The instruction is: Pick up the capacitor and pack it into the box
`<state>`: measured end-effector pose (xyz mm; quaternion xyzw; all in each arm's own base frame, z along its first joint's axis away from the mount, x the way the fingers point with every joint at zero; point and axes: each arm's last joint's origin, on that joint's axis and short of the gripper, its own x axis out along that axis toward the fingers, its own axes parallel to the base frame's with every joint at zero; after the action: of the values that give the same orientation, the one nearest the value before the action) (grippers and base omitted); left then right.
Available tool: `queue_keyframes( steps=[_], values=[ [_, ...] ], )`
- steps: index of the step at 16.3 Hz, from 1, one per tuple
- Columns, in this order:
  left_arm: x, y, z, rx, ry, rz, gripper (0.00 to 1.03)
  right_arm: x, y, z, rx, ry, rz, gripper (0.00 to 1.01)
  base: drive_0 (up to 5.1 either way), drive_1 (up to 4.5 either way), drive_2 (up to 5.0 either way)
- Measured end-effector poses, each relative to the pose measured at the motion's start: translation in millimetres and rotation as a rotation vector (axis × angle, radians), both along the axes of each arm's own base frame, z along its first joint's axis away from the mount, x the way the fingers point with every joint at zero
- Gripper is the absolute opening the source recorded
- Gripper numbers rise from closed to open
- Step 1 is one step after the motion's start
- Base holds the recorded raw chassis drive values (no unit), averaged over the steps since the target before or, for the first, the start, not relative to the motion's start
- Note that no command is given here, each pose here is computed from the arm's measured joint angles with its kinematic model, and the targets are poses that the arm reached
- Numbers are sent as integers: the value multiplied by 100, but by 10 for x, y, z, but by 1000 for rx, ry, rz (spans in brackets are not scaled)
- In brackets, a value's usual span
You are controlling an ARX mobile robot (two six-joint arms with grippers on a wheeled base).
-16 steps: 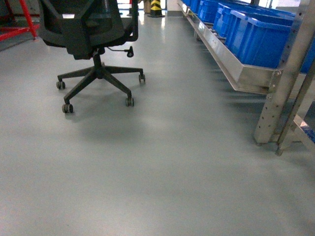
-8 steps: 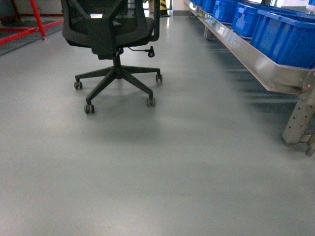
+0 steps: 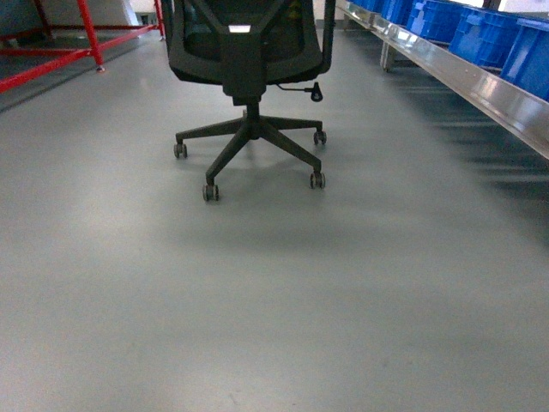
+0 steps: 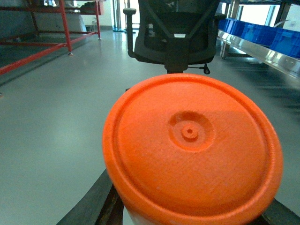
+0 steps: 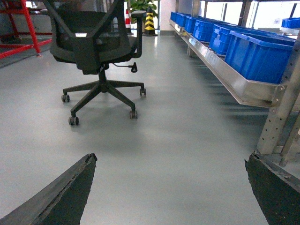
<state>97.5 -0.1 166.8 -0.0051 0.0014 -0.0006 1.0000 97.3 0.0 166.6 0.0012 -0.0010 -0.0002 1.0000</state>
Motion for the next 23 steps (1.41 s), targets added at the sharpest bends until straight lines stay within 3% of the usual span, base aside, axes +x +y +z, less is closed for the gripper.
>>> queue_keyframes(
  steps=[23],
  values=[
    [0, 0, -2, 0, 1, 1, 44, 0, 0, -3, 0, 3, 0, 98, -499, 242, 242]
  ],
)
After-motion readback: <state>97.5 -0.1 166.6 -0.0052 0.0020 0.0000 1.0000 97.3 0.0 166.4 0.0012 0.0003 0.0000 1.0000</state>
